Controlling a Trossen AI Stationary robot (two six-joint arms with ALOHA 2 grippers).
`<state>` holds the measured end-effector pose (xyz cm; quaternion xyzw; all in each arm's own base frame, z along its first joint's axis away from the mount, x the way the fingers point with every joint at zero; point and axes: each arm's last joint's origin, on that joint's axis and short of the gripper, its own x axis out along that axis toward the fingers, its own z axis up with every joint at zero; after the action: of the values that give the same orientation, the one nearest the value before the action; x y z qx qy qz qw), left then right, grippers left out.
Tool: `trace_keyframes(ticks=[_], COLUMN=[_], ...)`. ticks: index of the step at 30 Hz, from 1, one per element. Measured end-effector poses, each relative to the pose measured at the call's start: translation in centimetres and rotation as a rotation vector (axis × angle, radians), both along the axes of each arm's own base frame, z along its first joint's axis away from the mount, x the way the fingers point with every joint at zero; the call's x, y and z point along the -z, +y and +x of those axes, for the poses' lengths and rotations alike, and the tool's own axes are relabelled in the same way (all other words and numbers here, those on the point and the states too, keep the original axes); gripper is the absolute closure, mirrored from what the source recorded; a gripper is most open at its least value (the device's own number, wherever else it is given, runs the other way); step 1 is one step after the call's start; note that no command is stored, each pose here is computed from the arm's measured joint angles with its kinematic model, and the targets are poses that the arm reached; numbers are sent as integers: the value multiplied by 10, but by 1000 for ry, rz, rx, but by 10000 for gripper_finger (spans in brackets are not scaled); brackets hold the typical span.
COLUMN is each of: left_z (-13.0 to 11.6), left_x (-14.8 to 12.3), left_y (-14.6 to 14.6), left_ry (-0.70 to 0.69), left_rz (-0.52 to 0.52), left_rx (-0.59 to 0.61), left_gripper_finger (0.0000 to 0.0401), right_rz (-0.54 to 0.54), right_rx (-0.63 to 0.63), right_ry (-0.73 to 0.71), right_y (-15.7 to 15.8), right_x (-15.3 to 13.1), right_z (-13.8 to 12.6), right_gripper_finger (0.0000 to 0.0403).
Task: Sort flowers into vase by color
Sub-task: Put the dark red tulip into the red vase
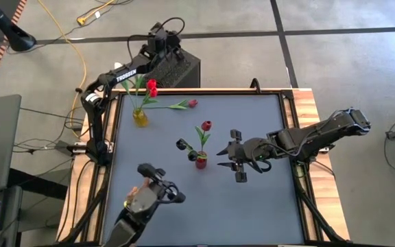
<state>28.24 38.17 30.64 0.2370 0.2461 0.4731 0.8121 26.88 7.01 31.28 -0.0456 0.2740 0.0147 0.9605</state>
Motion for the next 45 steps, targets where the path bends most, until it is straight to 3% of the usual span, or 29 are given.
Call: trace_keyframes(ticks=[2,10,19,26,35,45], left_z=[1,12,28,31,15,10], left_x=[6,44,64,90,122,137], left_y=[-1,-2,-13,-16,-7,-29], left_ry=[-16,8,89,178,244,487], left_rz=[-69,-267,-324,-428,-592,-766], left_rx=[59,93,65,79,62,147], left_gripper_finger=[283,282,282,282,282,282], right_rz=[-2,0,3,2,22,20], right_rx=[-1,-7,-15,-15,-21,-24], right_ry=[0,0,1,-1,-2,-8], right_y=[0,2,4,4,9,9], right_x=[0,0,0,0,0,-1], right_z=[0,0,-1,-1,-2,-2], right_gripper_finger=[216,216,216,216,216,216])
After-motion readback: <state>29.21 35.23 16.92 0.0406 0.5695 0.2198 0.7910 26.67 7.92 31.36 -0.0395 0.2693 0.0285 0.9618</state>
